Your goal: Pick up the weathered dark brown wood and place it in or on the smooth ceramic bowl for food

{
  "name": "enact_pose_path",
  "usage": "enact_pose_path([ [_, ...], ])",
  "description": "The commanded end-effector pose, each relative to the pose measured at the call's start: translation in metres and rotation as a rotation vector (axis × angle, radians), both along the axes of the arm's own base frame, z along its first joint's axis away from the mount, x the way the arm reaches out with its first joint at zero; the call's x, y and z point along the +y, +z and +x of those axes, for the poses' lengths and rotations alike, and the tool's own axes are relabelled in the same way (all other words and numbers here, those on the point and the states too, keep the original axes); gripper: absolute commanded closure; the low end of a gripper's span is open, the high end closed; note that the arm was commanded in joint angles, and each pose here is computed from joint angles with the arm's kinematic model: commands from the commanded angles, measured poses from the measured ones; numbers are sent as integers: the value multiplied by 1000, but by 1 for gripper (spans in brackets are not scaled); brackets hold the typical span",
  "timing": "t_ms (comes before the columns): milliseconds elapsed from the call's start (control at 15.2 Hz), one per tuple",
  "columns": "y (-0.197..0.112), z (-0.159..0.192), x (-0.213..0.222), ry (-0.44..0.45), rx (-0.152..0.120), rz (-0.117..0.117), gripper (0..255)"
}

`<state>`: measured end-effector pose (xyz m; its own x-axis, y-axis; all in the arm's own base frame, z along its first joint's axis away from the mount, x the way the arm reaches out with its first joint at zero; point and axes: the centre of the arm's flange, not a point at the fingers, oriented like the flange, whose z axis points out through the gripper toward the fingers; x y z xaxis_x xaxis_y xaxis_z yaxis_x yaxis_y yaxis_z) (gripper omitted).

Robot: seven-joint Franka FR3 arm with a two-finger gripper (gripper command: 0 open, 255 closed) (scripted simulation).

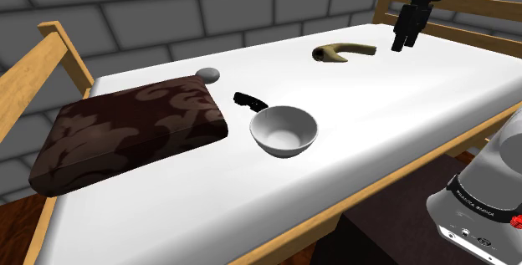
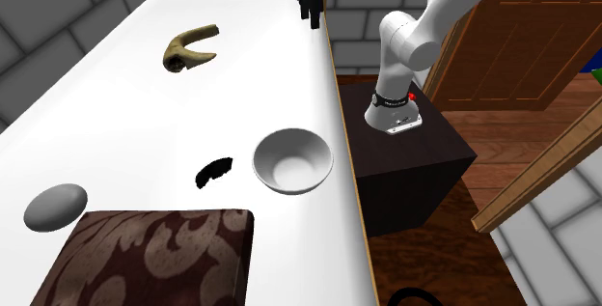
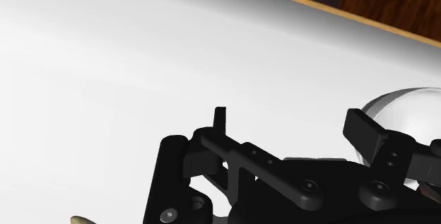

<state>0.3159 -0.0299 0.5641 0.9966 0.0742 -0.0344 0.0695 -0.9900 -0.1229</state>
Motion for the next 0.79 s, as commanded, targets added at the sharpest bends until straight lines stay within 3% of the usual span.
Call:
enact_pose_path([
  [0,0,0,0,0,0,0,0],
  [726,-63,109,56,287,-88,11,0],
])
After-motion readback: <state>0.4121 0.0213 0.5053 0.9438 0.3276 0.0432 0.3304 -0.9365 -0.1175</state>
